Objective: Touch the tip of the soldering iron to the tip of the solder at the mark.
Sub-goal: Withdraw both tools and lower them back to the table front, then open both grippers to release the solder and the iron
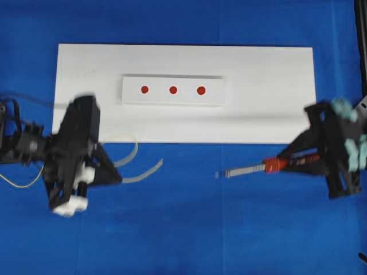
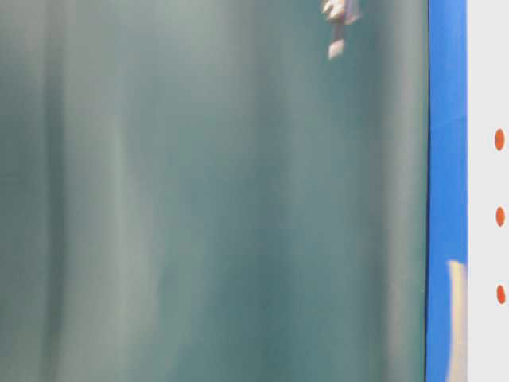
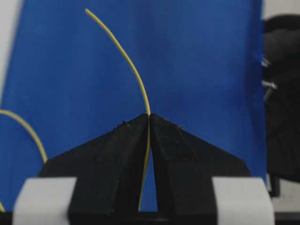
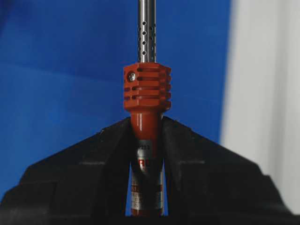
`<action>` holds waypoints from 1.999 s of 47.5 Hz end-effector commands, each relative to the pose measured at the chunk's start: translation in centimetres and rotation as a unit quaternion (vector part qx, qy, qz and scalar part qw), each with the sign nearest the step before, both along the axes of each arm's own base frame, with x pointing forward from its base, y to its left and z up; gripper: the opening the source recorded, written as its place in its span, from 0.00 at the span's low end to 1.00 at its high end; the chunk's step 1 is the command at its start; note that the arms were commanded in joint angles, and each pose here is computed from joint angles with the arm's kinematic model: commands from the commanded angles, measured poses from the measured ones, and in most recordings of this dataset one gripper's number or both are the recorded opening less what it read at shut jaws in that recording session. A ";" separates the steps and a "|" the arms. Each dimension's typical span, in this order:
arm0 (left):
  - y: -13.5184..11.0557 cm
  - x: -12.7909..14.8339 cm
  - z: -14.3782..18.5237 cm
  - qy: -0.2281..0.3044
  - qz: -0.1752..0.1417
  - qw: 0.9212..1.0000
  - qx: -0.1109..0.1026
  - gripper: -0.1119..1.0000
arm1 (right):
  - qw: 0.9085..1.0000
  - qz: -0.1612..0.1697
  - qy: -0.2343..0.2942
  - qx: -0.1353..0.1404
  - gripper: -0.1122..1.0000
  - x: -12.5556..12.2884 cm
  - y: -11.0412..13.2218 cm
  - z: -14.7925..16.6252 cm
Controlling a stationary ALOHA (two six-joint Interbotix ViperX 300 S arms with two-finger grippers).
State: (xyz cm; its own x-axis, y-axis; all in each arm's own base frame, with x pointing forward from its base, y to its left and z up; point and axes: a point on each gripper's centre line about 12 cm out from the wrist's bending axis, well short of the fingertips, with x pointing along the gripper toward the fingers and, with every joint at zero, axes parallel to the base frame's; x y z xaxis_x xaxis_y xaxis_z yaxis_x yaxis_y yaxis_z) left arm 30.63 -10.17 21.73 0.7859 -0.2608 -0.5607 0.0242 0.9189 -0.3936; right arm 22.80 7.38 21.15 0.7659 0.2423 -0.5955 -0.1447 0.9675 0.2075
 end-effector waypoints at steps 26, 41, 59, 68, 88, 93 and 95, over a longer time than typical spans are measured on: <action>-7.2 -0.5 -10.7 0.024 -0.101 0.995 0.011 0.12 | 0.997 0.060 0.043 0.014 0.16 4.6 6.4 -9.4; -7.1 -0.5 -11.4 0.032 -0.102 0.994 0.016 0.12 | 0.995 0.070 0.065 0.005 0.16 5.8 7.8 -12.1; -7.1 -0.8 -11.1 0.031 -0.103 0.994 0.017 0.74 | 0.996 0.068 0.058 0.010 0.59 6.3 8.1 -11.5; -6.5 -1.1 -8.6 0.021 -0.102 0.994 0.017 0.80 | 0.997 0.062 0.048 0.009 0.90 6.2 7.4 -8.7; -0.5 -2.4 -0.6 -0.028 -0.071 0.995 0.069 0.77 | 0.998 0.016 -0.050 -0.039 0.85 3.1 0.3 2.2; 1.6 -3.1 1.1 -0.065 -0.059 0.992 0.094 0.77 | 0.994 -0.016 -0.091 -0.054 0.85 1.6 -2.2 4.3; 2.5 -3.5 1.8 -0.080 -0.052 0.990 0.103 0.77 | 0.992 -0.031 -0.109 -0.058 0.84 1.0 -3.2 5.1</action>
State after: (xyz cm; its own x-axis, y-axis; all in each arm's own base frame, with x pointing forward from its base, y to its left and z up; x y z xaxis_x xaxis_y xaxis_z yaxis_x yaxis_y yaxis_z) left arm 27.54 -8.96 21.55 0.7996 -0.2598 -0.5415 0.1748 0.9632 -0.2042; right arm 24.61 5.67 24.27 0.8472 0.1701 -0.5033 -0.1476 0.9854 0.0846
